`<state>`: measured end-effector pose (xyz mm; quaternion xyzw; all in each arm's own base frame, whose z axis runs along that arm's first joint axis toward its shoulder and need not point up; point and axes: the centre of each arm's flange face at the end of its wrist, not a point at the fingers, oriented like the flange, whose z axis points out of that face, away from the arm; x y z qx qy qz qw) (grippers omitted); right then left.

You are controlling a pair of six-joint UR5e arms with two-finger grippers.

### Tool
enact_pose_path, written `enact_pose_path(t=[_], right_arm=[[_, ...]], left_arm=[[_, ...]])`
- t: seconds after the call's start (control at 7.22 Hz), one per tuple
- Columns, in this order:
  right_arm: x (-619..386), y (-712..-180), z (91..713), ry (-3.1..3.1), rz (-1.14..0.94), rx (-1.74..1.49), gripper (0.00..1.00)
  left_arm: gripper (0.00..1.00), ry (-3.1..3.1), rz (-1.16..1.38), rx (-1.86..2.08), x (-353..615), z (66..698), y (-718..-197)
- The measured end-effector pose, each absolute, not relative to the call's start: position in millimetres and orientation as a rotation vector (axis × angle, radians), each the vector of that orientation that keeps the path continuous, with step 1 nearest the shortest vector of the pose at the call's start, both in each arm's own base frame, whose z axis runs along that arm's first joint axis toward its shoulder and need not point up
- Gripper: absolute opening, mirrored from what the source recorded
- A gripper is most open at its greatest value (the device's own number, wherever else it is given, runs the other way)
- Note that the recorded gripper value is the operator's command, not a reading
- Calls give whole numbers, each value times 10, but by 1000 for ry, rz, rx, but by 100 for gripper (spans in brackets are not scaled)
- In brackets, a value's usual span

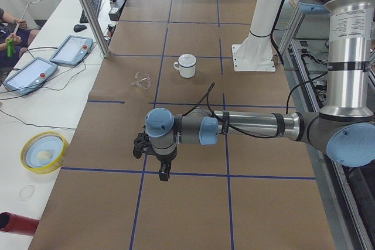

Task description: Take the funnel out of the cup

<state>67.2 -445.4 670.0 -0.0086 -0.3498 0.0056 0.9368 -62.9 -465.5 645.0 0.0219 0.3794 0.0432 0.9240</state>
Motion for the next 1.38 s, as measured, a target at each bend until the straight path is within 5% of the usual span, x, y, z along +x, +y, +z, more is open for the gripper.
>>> enact_pose_path(t=[1.38], right_arm=[[672, -4454, 6700, -715, 11, -18, 100]], left_arm=[[100, 771, 85, 54, -658, 6412, -4691]])
